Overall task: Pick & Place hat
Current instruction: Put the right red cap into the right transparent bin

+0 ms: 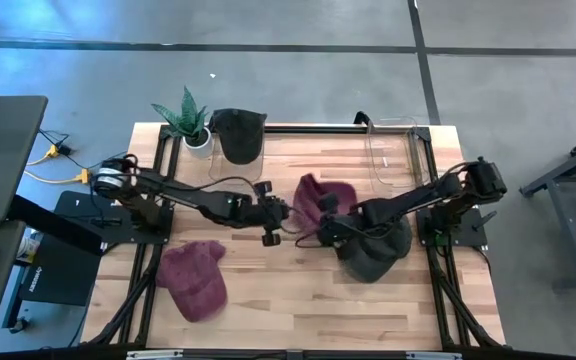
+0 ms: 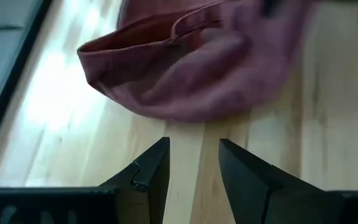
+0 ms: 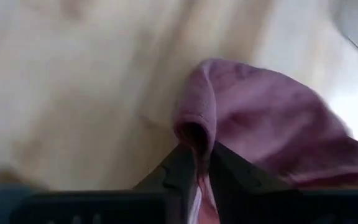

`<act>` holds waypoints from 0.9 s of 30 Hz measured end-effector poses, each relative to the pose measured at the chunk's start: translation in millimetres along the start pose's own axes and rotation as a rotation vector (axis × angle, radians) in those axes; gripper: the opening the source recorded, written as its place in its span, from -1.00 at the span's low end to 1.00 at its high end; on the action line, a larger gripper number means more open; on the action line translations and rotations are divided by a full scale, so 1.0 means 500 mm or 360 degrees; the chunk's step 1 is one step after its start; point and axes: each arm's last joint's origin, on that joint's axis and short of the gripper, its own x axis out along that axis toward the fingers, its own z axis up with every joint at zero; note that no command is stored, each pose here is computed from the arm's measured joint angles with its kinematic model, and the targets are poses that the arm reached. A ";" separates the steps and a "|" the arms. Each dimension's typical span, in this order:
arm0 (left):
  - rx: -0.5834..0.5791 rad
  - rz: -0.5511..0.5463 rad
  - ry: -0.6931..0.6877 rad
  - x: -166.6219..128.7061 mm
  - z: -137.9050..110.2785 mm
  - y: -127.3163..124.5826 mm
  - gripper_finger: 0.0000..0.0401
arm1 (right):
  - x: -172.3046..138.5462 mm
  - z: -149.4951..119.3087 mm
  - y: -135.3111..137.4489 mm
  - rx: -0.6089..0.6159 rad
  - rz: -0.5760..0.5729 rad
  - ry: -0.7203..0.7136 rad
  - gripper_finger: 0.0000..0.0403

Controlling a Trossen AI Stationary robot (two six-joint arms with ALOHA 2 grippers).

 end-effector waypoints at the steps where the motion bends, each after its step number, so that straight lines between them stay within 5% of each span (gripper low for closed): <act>1: 0.0001 0.0012 -0.0012 -0.005 0.001 -0.004 -0.35 | -0.012 -0.005 -0.003 0.0022 -0.0041 0.0031 -0.71; 9: -0.0002 0.0098 0.0073 -0.028 -0.012 -0.008 -0.35 | -0.101 0.008 -0.025 0.0645 0.0096 -0.0286 -0.08; 15: -0.0041 0.0111 0.0170 -0.030 -0.025 -0.007 -0.35 | -0.041 0.051 0.001 0.0816 0.0152 -0.0437 0.18; 20: -0.0100 0.0172 0.0441 -0.054 -0.061 0.007 -0.35 | 0.050 0.066 0.007 0.0880 0.0074 -0.0269 0.19; 27: -0.0175 0.0271 0.0522 -0.062 -0.074 0.008 -0.35 | 0.156 0.078 -0.024 0.0863 -0.0303 0.0265 0.19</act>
